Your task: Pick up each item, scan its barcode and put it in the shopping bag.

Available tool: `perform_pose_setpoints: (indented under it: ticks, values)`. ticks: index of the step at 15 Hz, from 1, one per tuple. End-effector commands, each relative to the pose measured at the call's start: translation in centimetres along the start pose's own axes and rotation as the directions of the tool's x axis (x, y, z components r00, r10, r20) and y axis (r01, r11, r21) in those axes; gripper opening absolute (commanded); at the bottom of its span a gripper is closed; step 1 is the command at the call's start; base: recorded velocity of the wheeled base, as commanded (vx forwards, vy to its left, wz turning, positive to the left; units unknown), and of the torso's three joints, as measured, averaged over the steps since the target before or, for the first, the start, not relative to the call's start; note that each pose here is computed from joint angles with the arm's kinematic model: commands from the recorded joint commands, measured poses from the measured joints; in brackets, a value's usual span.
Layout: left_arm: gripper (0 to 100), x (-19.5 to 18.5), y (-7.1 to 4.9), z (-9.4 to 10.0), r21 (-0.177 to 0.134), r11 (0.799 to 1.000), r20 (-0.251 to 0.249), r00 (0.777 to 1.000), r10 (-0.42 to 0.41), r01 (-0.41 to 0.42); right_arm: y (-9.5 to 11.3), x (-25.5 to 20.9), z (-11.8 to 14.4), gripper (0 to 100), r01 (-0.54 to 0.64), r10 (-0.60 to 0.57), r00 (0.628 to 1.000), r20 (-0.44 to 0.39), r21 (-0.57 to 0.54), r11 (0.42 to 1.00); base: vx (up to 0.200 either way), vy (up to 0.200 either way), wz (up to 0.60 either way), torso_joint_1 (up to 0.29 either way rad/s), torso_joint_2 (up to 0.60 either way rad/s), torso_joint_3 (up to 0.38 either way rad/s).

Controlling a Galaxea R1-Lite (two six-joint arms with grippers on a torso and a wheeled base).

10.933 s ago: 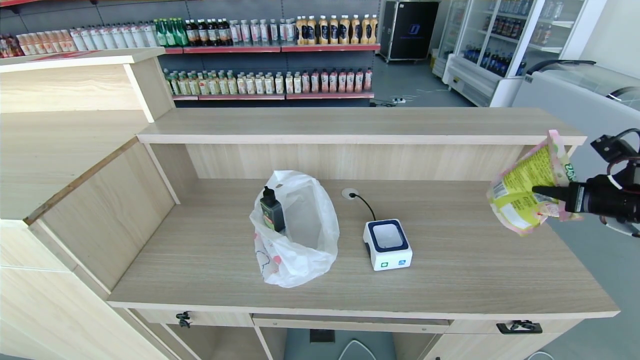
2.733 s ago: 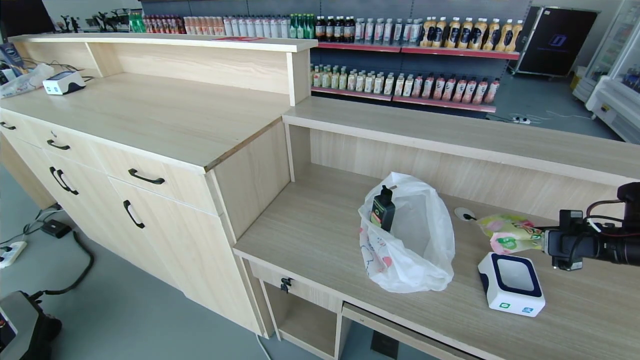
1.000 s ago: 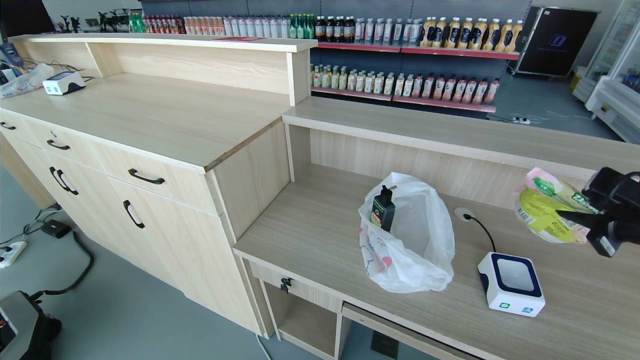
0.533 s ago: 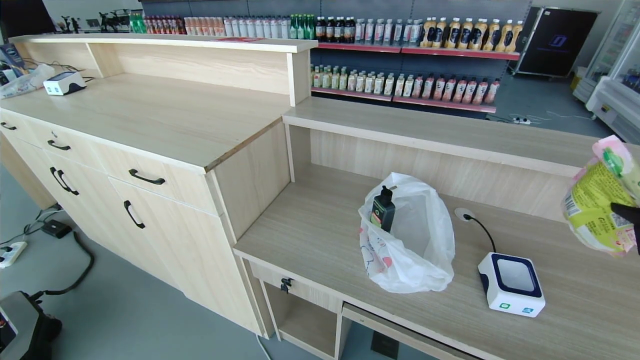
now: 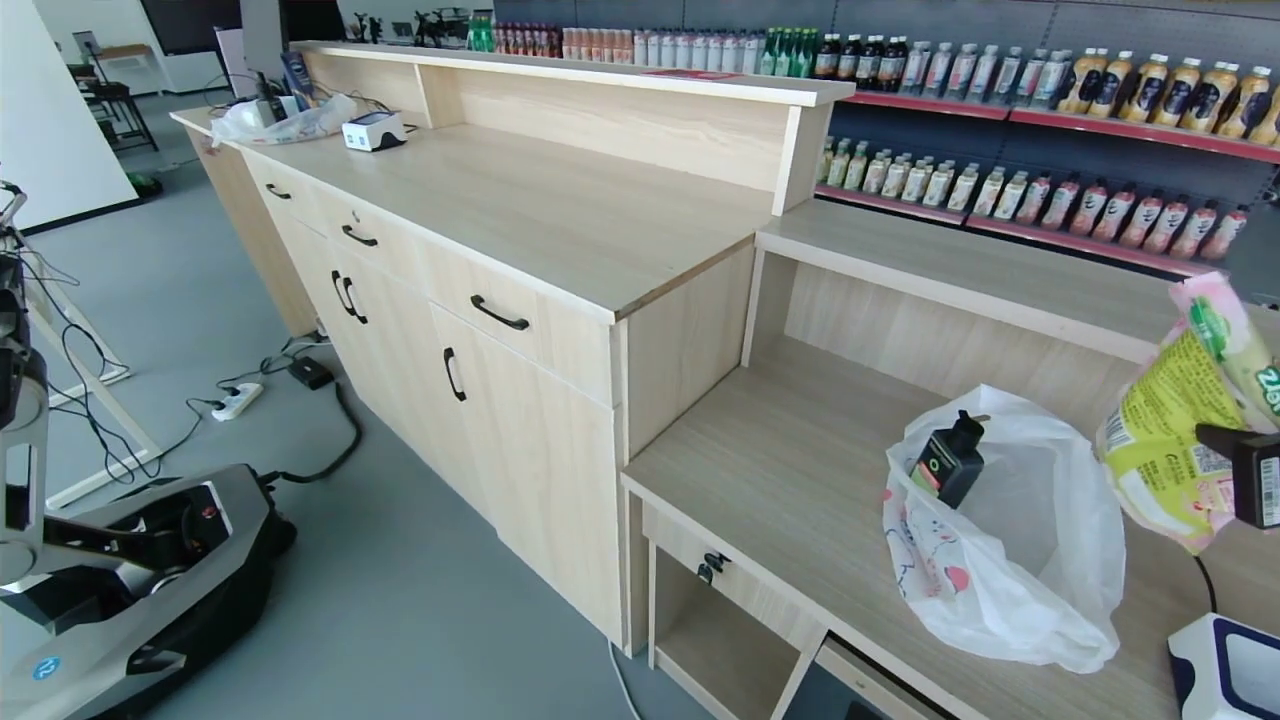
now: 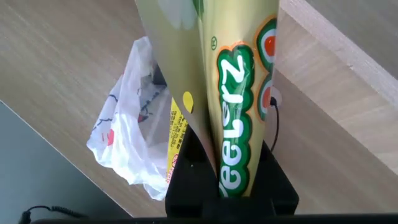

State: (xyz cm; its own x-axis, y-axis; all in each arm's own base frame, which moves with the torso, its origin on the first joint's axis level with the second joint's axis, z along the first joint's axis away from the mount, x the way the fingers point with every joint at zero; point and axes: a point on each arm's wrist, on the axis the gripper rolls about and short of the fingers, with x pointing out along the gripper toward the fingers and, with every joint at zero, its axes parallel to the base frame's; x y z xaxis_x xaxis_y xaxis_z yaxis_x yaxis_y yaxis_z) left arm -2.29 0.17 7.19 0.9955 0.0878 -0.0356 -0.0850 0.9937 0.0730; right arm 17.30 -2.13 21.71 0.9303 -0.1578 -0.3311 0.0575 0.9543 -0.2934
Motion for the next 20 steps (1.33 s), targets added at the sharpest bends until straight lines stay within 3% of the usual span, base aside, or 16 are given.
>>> perform_pose_setpoints:
  ticks: [1, 5, 7, 10, 12, 16, 20]
  values:
    - [100, 0.0, 0.0, 0.0, 0.000, 1.000, 0.000, 1.000, 0.001, -0.001, 0.3, 1.6, -1.2, 0, -0.009, 0.016, 0.997, -0.081, 0.076, 0.997, 0.000, 0.000, 0.00, 0.000, 0.00, 0.000]
    - [100, 0.0, 0.0, 0.0, 0.000, 1.000, 0.000, 1.000, 0.001, -0.001, -0.3, 3.2, -2.7, 0, 0.040, -0.014, 0.987, -0.157, 0.163, 0.986, 0.000, 0.000, 0.00, 0.000, 0.00, 0.000]
    - [100, 0.0, 0.0, 0.0, 0.000, 1.000, 0.000, 1.000, 0.001, -0.001, -0.9, 3.4, -3.0, 0, 0.068, -0.039, 0.985, -0.167, 0.174, 0.982, 0.000, 0.000, 0.00, 0.000, 0.00, 0.000]
    - [100, 0.0, 0.0, 0.0, 0.000, 1.000, 0.000, 1.000, 0.001, -0.001, -1.6, 4.8, -4.4, 0, 0.104, -0.054, 0.968, -0.245, 0.194, 0.975, 0.000, 0.000, 0.00, 0.000, 0.00, 0.000]
    - [100, 0.0, 0.0, 0.0, 0.000, 1.000, 0.000, 1.000, 0.001, -0.001, -1.3, 6.0, -5.3, 0, 0.105, -0.042, 0.960, -0.275, 0.215, 0.971, 0.000, 0.000, 0.00, 0.000, 0.00, 0.000]
    - [100, 0.0, 0.0, 0.0, 0.000, 1.000, 0.000, 1.000, 0.001, -0.001, -1.0, 9.9, -6.2, 0, 0.093, -0.032, 0.966, -0.255, 0.234, 0.968, 0.000, 0.000, 0.00, 0.000, 0.00, 0.000]
    - [100, 0.0, 0.0, 0.0, 0.000, 1.000, 0.000, 1.000, 0.001, -0.001, 0.1, 13.0, -8.6, 0, 0.067, 0.012, 0.943, -0.333, 0.226, 0.972, 0.000, 0.000, 0.00, 0.000, 0.00, 0.000]
